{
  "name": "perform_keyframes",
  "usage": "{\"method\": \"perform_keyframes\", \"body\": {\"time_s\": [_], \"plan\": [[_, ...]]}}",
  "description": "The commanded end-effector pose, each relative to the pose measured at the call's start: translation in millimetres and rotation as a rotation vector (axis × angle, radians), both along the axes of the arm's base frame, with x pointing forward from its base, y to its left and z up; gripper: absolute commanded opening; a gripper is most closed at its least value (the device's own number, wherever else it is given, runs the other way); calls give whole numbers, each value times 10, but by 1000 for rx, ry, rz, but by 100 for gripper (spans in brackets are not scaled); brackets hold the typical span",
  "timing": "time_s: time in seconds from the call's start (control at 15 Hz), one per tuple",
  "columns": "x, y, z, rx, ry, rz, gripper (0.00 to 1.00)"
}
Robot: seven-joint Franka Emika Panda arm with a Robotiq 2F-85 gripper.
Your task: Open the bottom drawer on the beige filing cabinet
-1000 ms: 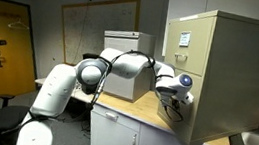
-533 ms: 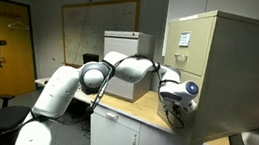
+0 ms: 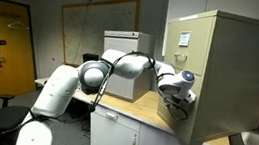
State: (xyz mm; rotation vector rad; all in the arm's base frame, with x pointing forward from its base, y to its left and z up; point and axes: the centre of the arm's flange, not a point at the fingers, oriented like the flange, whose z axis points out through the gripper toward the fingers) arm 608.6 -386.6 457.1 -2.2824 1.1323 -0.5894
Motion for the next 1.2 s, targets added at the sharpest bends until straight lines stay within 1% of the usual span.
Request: {"method": "perform_keyframes", "body": {"time_s": [0.0, 0.07, 0.13, 0.2, 0.27, 0.47, 0.67, 0.87, 1.0, 1.13], "plan": [[300, 466, 206, -170, 87, 37, 7], [290, 628, 288, -225, 102, 69, 1], [246, 773, 304, -276, 121, 102, 1], [213, 856, 295, -302, 131, 122, 5], [167, 929, 244, -316, 133, 133, 5], [-36, 1085, -49, -307, 111, 134, 5], [-251, 1034, -258, -298, 64, 115, 5], [-414, 989, -329, -314, 21, 90, 5], [-538, 960, -356, -304, -5, 82, 5], [-658, 951, -394, -278, -26, 77, 5]]}}
